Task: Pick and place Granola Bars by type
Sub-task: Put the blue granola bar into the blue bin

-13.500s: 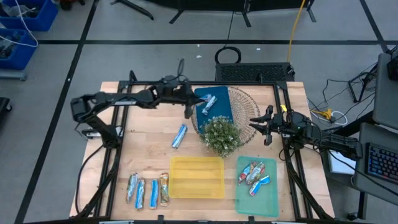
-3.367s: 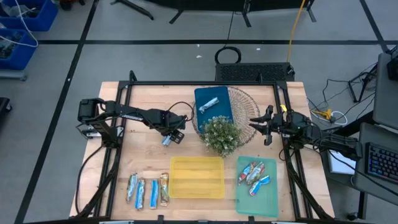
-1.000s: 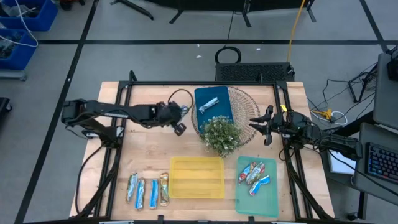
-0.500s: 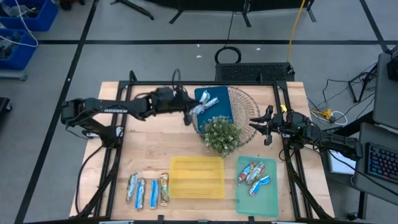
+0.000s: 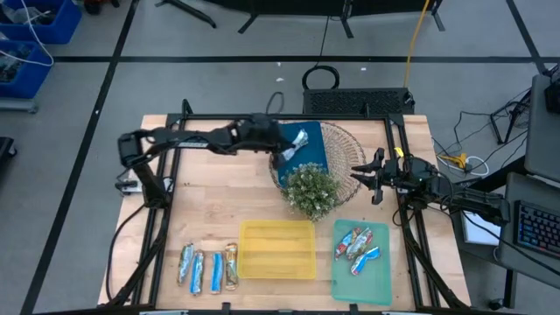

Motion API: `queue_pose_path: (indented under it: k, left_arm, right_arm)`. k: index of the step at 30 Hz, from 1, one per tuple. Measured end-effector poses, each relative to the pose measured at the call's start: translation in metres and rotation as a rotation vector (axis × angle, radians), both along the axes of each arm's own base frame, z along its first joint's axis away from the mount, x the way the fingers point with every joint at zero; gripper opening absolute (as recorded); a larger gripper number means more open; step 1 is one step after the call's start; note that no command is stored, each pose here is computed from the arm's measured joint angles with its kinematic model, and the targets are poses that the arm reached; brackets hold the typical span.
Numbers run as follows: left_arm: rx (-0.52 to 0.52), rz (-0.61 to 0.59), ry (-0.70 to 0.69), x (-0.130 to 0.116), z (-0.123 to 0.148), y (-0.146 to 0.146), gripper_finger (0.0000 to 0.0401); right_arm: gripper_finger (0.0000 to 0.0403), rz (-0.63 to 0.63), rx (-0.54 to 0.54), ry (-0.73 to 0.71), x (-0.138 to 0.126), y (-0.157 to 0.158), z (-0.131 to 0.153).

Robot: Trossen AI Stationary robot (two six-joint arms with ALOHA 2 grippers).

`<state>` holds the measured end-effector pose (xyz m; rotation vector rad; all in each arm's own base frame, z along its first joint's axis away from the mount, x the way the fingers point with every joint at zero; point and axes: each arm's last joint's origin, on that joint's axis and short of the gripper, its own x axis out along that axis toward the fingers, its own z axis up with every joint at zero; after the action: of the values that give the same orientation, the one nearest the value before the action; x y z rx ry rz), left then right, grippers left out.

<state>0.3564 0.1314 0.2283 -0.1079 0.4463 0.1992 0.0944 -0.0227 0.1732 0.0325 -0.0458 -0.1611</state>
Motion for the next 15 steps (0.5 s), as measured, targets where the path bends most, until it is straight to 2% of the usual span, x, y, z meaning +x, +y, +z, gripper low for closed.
queue_pose_path:
  k: [6,15]
  left_arm:
    - [-0.043,0.0,0.129,0.023,-0.019,0.009,0.0003]
    - [-0.06,0.006,0.143,0.028,-0.024,0.011,0.0037]
  right_arm:
    - [0.0093,0.0,0.0,0.0,0.0,0.0,0.0]
    - [0.0093,0.0,0.0,0.0,0.0,0.0,0.0]
